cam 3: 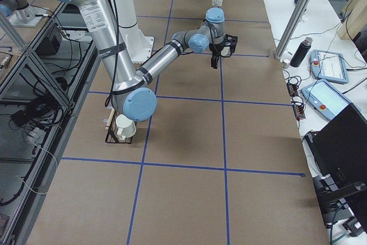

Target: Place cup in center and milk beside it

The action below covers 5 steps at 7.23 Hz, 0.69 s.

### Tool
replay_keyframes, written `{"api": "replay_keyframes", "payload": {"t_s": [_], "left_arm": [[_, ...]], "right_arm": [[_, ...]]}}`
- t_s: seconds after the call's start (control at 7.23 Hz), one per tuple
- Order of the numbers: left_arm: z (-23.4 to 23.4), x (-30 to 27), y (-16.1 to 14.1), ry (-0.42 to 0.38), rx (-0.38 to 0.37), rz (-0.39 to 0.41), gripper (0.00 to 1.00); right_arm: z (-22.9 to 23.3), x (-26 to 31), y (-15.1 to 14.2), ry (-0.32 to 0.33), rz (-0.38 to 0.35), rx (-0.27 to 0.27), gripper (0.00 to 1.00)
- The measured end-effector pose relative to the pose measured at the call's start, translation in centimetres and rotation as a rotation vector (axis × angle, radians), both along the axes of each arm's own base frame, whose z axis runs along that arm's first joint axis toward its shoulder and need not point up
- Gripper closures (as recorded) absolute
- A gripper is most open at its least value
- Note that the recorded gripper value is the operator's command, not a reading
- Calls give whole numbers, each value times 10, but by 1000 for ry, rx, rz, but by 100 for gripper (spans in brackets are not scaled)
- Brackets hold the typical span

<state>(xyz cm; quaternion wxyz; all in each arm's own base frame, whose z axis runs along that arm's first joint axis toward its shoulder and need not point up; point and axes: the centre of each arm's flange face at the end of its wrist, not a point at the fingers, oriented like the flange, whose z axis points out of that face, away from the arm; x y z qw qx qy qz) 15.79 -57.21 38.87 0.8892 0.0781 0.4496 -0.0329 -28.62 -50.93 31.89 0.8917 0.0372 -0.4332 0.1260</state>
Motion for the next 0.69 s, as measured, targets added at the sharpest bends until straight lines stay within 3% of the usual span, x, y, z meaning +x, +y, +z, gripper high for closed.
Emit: {"api": "replay_keyframes", "payload": {"t_s": [0.14, 0.41, 0.69], "left_arm": [[-63, 53, -10, 0, -43, -7, 100], [-158, 159, 3, -66, -82, -1, 100], [-208, 239, 14, -55, -124, -18, 100]], "right_arm": [[41, 41, 19, 56, -43, 47, 0], [111, 118, 42, 167, -125, 122, 0], [153, 163, 52, 191, -188, 135, 0]]}}
